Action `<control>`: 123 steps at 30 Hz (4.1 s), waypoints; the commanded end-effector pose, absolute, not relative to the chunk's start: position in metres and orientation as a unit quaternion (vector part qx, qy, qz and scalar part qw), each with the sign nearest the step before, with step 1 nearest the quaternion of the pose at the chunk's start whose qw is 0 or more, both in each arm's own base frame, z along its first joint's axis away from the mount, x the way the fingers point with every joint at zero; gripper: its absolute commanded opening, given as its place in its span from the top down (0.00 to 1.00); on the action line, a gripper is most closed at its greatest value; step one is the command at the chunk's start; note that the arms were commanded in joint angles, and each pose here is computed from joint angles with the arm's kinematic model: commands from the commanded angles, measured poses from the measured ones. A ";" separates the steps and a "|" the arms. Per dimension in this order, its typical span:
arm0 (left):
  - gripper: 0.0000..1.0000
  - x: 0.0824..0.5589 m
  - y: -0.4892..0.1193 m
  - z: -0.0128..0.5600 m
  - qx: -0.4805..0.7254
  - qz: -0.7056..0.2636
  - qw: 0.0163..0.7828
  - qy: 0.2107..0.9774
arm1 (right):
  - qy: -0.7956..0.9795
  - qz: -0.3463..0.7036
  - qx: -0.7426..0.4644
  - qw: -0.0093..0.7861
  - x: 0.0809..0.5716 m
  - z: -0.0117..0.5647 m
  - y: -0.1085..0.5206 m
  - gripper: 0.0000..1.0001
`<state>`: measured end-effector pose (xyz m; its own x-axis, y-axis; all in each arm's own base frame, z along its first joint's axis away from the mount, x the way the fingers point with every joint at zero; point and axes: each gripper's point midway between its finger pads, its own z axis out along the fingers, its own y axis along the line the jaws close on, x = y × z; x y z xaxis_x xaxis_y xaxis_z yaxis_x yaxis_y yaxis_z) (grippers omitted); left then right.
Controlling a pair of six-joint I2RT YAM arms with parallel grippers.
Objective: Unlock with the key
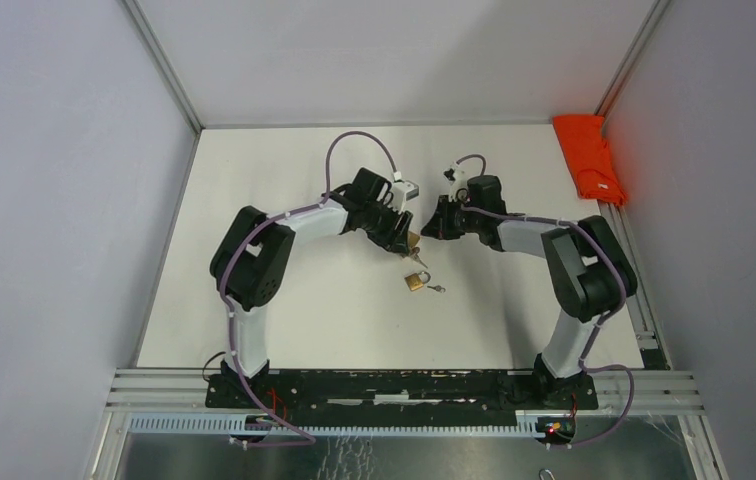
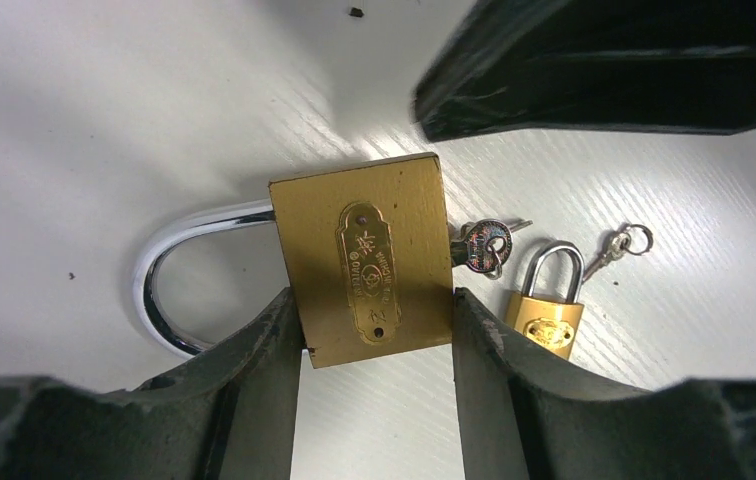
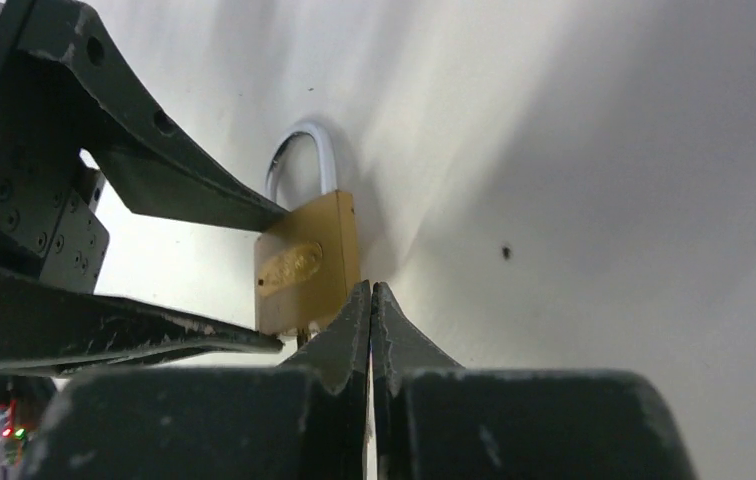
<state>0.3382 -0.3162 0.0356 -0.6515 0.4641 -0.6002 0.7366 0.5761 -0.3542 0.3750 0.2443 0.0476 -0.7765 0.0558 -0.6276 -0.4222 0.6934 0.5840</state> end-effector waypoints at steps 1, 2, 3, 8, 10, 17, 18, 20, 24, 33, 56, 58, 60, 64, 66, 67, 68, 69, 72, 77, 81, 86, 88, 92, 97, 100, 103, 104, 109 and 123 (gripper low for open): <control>0.98 0.356 -0.315 0.030 0.309 -0.278 0.233 0.879 | 0.892 0.265 -0.129 0.342 0.370 0.053 0.209 1.00; 0.98 0.358 -0.315 0.029 0.307 -0.275 0.233 0.881 | 0.893 0.253 -0.140 0.344 0.367 0.053 0.205 1.00; 0.98 0.358 -0.315 0.028 0.307 -0.274 0.232 0.881 | 0.896 0.241 -0.147 0.342 0.363 0.054 0.203 1.00; 0.98 0.361 -0.318 0.028 0.305 -0.280 0.234 0.880 | 0.900 0.230 -0.191 0.316 0.349 0.046 0.215 1.00; 0.98 0.360 -0.319 0.029 0.306 -0.281 0.234 0.879 | 0.900 0.236 -0.197 0.308 0.346 0.043 0.222 1.00; 0.98 0.358 -0.319 0.029 0.310 -0.283 0.231 0.877 | 0.895 0.260 -0.203 0.300 0.350 0.043 0.244 1.00; 0.98 0.358 -0.319 0.030 0.311 -0.285 0.232 0.877 | 0.895 0.260 -0.203 0.301 0.353 0.045 0.245 1.00; 0.98 0.356 -0.320 0.030 0.313 -0.288 0.230 0.875 | 0.894 0.259 -0.204 0.304 0.358 0.047 0.249 1.00; 0.98 0.354 -0.320 0.034 0.315 -0.291 0.230 0.873 | 0.896 0.255 -0.206 0.301 0.367 0.047 0.254 1.00; 0.98 0.355 -0.321 0.035 0.313 -0.294 0.233 0.873 | 0.894 0.258 -0.213 0.299 0.366 0.051 0.272 1.00; 0.98 0.354 -0.320 0.032 0.316 -0.292 0.230 0.873 | 0.907 0.210 -0.208 0.299 0.343 0.043 0.244 1.00; 0.98 0.354 -0.320 0.032 0.315 -0.293 0.230 0.873 | 0.905 0.218 -0.208 0.299 0.343 0.046 0.249 1.00; 0.98 0.353 -0.321 0.031 0.315 -0.294 0.229 0.873 | 0.903 0.225 -0.209 0.301 0.345 0.049 0.255 1.00; 0.98 0.353 -0.321 0.034 0.315 -0.298 0.229 0.871 | 0.900 0.229 -0.213 0.303 0.351 0.053 0.264 1.00; 0.98 0.352 -0.322 0.036 0.316 -0.302 0.229 0.870 | 0.900 0.230 -0.214 0.303 0.354 0.053 0.268 1.00; 0.98 0.351 -0.323 0.037 0.316 -0.305 0.229 0.869 | 0.899 0.231 -0.214 0.304 0.356 0.054 0.270 1.00; 0.98 0.350 -0.325 0.038 0.318 -0.309 0.228 0.867 | 0.899 0.233 -0.214 0.303 0.358 0.054 0.272 1.00; 0.98 0.349 -0.325 0.039 0.318 -0.312 0.227 0.866 | 0.899 0.235 -0.214 0.302 0.360 0.053 0.274 1.00; 0.98 0.346 -0.329 0.041 0.321 -0.320 0.227 0.862 | 0.897 0.243 -0.215 0.300 0.364 0.053 0.280 1.00; 0.98 0.340 -0.337 0.046 0.323 -0.352 0.222 0.850 | 0.897 0.248 -0.216 0.296 0.365 0.048 0.286 1.00; 0.98 0.335 -0.346 0.054 0.319 -0.386 0.222 0.837 | 0.897 0.244 -0.218 0.297 0.372 0.047 0.288 1.00; 0.98 0.340 -0.340 0.045 0.307 -0.361 0.222 0.852 | 0.902 0.230 -0.210 0.300 0.370 0.048 0.279 1.00; 0.98 0.342 -0.336 0.041 0.302 -0.351 0.224 0.858 | 0.910 0.204 -0.197 0.303 0.367 0.045 0.262 0.98; 0.98 0.343 -0.332 0.039 0.296 -0.341 0.232 0.862 | 0.913 0.205 -0.156 0.316 0.358 0.045 0.229 0.92; 0.98 0.344 -0.332 0.037 0.291 -0.340 0.242 0.861 | 0.870 0.319 -0.101 0.362 0.340 0.067 0.221 0.92; 0.98 0.347 -0.329 0.036 0.288 -0.332 0.247 0.864 | 0.839 0.375 -0.092 0.383 0.332 0.083 0.227 0.88; 0.98 0.349 -0.326 0.035 0.282 -0.323 0.254 0.867 | 0.803 0.438 -0.068 0.398 0.328 0.099 0.237 0.83; 0.98 0.350 -0.326 0.036 0.281 -0.322 0.256 0.867 | 0.791 0.460 -0.064 0.398 0.327 0.104 0.240 0.83; 0.98 0.351 -0.325 0.039 0.276 -0.322 0.264 0.866 | 0.746 0.531 -0.030 0.401 0.332 0.123 0.253 0.81; 0.98 0.350 -0.328 0.052 0.280 -0.331 0.275 0.858 | 0.786 0.463 -0.008 0.409 0.365 0.092 0.244 0.77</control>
<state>0.3586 -0.3254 0.0369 -0.6716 0.3305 -0.6631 0.6804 0.6294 -0.3754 0.3435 0.2454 0.0838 -0.7151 0.3764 -0.5890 -0.3569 0.5280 0.7706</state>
